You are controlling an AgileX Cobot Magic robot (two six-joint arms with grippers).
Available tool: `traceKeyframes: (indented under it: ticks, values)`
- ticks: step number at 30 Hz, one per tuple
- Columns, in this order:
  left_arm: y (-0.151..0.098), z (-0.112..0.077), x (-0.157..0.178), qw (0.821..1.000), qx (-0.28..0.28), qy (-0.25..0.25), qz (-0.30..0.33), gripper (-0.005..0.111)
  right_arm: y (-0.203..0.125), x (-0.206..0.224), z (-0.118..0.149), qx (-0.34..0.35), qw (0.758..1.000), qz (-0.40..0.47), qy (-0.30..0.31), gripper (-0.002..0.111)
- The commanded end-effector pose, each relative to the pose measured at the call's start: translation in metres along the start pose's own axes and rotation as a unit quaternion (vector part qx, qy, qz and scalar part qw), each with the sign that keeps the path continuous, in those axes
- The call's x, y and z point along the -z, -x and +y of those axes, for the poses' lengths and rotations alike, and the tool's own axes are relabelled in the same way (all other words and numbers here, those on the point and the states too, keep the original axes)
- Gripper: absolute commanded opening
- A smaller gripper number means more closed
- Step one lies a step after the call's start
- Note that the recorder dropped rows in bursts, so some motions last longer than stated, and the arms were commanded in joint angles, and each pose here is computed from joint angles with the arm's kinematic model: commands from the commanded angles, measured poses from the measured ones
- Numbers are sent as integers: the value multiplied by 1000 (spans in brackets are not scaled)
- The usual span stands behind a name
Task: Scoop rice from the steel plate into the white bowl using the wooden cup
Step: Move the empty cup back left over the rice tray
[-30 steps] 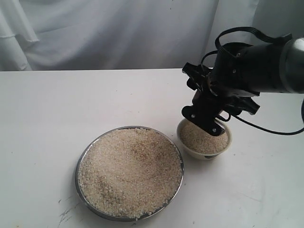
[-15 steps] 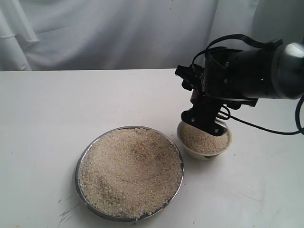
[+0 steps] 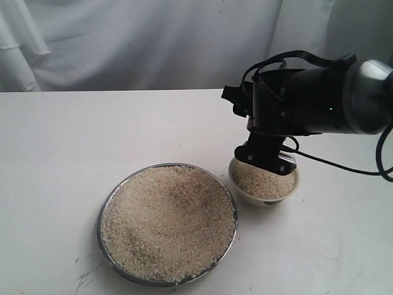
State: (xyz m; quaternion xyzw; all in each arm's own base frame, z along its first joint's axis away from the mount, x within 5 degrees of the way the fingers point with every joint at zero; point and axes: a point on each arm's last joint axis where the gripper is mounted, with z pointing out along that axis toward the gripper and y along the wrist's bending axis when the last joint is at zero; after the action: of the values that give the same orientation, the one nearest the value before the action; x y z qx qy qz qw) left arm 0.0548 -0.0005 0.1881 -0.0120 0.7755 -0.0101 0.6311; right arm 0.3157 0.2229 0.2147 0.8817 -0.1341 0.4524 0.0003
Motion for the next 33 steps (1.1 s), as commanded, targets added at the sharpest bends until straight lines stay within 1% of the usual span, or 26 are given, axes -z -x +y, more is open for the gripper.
traceKeyframes:
  ticks: [1, 4, 8, 9, 12, 14, 17, 21, 26, 30, 33]
  values:
    - [-1, 0, 0, 1000, 2, -1, -3, 0, -7, 5, 2, 12, 1000, 20, 1, 0]
    - [-1, 0, 0, 1000, 2, -1, -3, 0, -6, 5, 2, 1, 1000, 16, 3, 0]
    - [-1, 0, 0, 1000, 2, -1, -3, 0, 4, 5, 2, -91, 995, -46, 10, 0]
    - [-1, 0, 0, 1000, 2, -1, -3, 0, 7, 6, 2, -112, 992, -63, 9, 0]
    - [-1, 0, 0, 1000, 2, -1, -3, 0, 19, 8, -6, -198, 971, -131, -12, 0]
    - [-1, 0, 0, 1000, 2, -1, -3, 0, 22, 10, -12, -222, 961, -160, -41, 0]
    - [-1, 0, 0, 1000, 2, -1, -3, 0, 24, 11, -23, -220, 956, -173, -90, 0]
    - [-1, 0, 0, 1000, 2, -1, -3, 0, 29, 2, -36, -215, 955, -177, -99, 0]
    - [-1, 0, 0, 1000, 2, -1, -3, 0, 34, 0, -59, -207, 949, -185, -147, 0]
    - [-1, 0, 0, 1000, 2, -1, -3, 0, 41, 4, -76, -151, 952, -177, -198, 0]
    - [-1, 0, 0, 1000, 2, -1, -3, 0, 47, 0, -86, -123, 952, -171, -220, 0]
